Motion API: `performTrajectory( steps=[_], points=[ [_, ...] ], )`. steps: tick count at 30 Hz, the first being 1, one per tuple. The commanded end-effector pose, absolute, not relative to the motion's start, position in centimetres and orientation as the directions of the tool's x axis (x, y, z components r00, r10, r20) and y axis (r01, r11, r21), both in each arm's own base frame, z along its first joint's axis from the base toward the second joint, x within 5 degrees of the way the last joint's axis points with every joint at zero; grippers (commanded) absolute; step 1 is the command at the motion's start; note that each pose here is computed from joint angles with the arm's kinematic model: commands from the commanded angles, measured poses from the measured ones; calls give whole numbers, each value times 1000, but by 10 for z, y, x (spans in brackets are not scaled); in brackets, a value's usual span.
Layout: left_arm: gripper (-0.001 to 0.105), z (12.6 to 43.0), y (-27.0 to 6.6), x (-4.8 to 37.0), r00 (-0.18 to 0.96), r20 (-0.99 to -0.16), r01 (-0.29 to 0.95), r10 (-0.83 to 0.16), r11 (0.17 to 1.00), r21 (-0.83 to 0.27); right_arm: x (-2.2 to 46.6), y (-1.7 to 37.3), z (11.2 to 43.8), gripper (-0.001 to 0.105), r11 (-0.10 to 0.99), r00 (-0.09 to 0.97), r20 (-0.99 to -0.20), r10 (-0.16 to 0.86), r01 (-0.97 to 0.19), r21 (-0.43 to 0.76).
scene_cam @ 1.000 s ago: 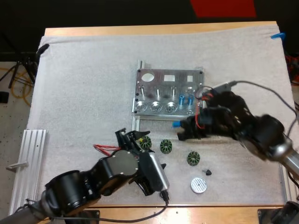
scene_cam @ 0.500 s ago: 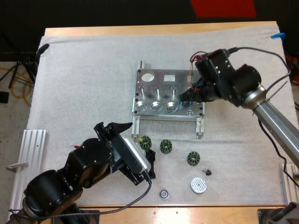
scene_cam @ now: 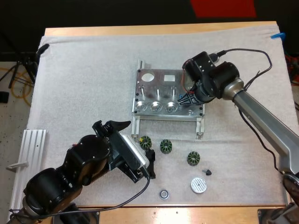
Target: Load cells from left to right
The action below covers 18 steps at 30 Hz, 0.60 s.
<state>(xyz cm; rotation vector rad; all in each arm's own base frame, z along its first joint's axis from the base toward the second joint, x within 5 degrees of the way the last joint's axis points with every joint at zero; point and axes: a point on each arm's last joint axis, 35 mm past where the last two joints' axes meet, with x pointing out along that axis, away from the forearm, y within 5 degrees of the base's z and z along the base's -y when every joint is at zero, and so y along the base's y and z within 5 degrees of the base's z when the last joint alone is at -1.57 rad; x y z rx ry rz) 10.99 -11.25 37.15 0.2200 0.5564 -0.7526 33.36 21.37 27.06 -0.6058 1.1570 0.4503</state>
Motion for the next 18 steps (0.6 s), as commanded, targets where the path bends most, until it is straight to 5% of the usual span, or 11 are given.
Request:
performTrajectory(
  steps=[1, 18],
  points=[
    [85, 375, -111, 109, 598, -539, 701, -593, 713, -6, 336, 213, 275, 0, 755, 364, -931, 24, -617, -222],
    [85, 375, -112, 108, 585, -539, 712, -606, 702, -16, 345, 217, 253, 0, 750, 362, -932, -33, -607, -262]
  ],
)
